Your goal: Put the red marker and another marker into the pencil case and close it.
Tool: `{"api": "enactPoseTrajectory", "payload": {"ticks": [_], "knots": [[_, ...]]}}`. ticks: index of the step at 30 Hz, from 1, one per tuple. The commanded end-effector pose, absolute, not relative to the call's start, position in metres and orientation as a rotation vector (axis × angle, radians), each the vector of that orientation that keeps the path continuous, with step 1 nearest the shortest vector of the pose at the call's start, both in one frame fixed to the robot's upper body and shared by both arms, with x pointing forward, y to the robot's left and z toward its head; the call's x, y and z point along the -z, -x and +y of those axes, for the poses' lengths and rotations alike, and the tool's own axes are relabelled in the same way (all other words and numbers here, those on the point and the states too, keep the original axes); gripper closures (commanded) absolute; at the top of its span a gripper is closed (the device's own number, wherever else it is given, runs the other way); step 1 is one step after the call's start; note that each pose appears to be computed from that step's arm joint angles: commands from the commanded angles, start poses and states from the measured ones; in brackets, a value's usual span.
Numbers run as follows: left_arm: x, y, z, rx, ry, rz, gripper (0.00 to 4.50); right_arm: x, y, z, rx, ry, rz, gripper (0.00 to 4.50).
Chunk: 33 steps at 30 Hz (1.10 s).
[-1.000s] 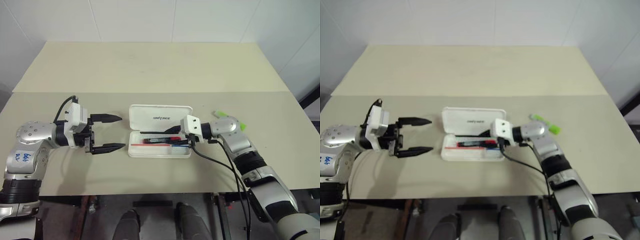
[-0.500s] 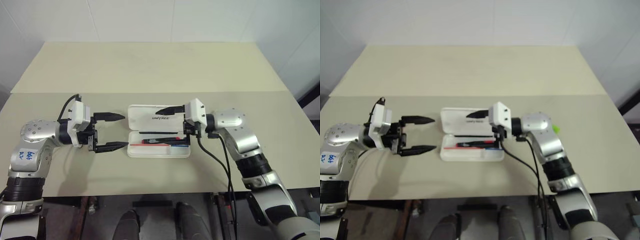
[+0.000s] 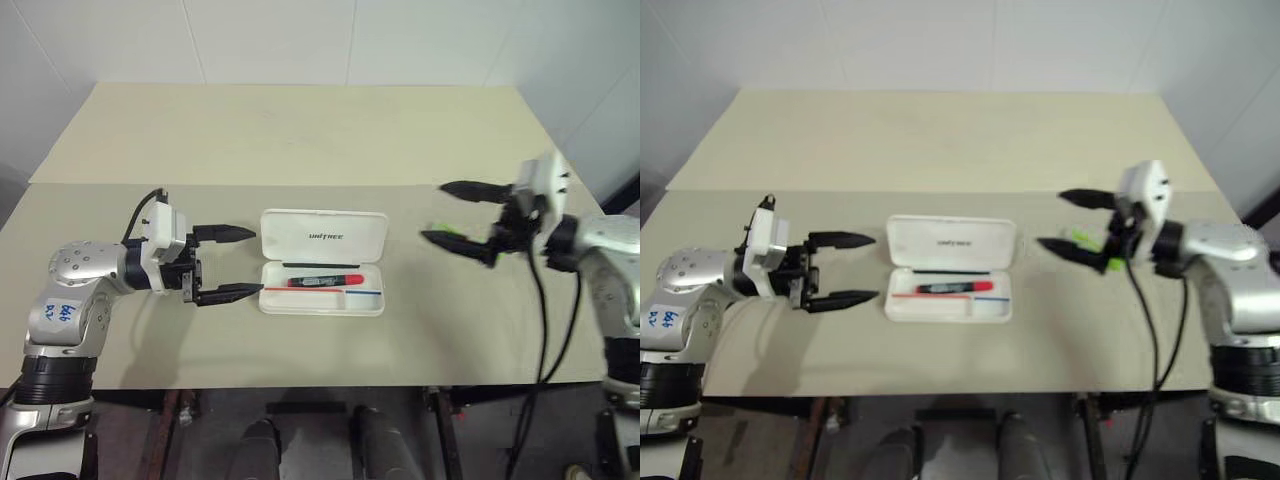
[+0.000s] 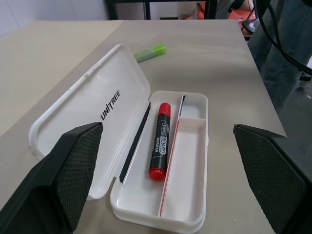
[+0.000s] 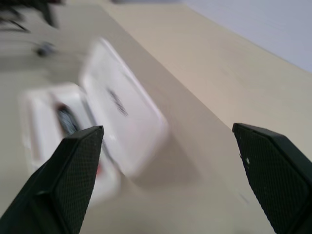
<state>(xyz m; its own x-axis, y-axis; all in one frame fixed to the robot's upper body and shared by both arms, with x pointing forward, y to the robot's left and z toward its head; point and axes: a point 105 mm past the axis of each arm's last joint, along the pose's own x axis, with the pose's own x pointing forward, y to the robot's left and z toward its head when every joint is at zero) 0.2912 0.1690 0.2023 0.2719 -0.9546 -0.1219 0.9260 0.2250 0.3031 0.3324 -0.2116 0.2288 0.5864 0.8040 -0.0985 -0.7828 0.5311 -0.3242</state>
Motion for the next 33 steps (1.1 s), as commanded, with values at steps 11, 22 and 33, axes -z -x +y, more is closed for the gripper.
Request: {"api": "enactPoseTrajectory", "payload": {"ticks": [11, 22, 33], "knots": [[-0.237, -0.284, 0.144, 1.418, -0.361, -0.173, 0.0, -0.175, -0.378, -0.267, -0.82, 0.42, 0.132, 0.04], [-0.263, -0.272, 0.138, 1.442, -0.344, -0.186, 0.0, -0.146, -0.385, -0.291, -0.705, 0.395, 0.256, 0.04], [-0.266, -0.274, 0.138, 1.44, -0.357, -0.195, 0.0, -0.147, -0.388, -0.282, -0.731, 0.337, 0.236, 1.26]]}}
